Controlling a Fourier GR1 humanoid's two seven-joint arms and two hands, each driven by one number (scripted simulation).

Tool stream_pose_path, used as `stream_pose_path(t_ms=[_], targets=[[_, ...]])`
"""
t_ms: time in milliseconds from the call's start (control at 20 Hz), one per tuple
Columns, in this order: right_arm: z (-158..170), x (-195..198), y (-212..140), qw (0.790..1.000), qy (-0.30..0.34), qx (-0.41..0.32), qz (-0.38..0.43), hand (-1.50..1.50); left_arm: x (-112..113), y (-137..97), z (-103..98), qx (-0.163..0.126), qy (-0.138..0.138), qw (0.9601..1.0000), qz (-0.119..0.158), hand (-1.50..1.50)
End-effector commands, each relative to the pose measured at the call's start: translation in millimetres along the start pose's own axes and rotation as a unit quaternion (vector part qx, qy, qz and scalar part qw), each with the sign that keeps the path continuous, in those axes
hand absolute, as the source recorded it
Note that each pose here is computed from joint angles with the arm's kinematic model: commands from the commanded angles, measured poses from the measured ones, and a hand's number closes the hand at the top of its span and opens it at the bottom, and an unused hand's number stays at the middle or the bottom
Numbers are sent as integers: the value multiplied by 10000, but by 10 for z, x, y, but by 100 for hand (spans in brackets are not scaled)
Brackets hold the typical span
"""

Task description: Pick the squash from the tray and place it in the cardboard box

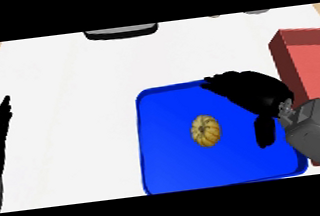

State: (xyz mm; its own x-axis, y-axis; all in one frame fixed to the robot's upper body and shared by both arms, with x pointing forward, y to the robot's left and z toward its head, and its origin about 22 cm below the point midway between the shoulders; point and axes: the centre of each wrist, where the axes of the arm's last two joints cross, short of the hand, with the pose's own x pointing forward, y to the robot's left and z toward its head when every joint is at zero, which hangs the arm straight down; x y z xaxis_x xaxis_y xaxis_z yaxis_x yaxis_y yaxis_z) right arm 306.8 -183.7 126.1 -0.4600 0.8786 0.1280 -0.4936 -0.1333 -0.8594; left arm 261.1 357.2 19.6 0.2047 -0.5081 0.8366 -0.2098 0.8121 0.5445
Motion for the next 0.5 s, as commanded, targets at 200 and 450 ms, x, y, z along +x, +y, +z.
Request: stream_pose_path(t_ms=[200,450], targets=[[-402,406,1,9792,719,1533,1117,-150,-16,-131,23,21,-80,10000,-4,0],[-719,745,-148,9751,830,1824,951,-150,86,-104,-101,84,-8,10000,43,0]])
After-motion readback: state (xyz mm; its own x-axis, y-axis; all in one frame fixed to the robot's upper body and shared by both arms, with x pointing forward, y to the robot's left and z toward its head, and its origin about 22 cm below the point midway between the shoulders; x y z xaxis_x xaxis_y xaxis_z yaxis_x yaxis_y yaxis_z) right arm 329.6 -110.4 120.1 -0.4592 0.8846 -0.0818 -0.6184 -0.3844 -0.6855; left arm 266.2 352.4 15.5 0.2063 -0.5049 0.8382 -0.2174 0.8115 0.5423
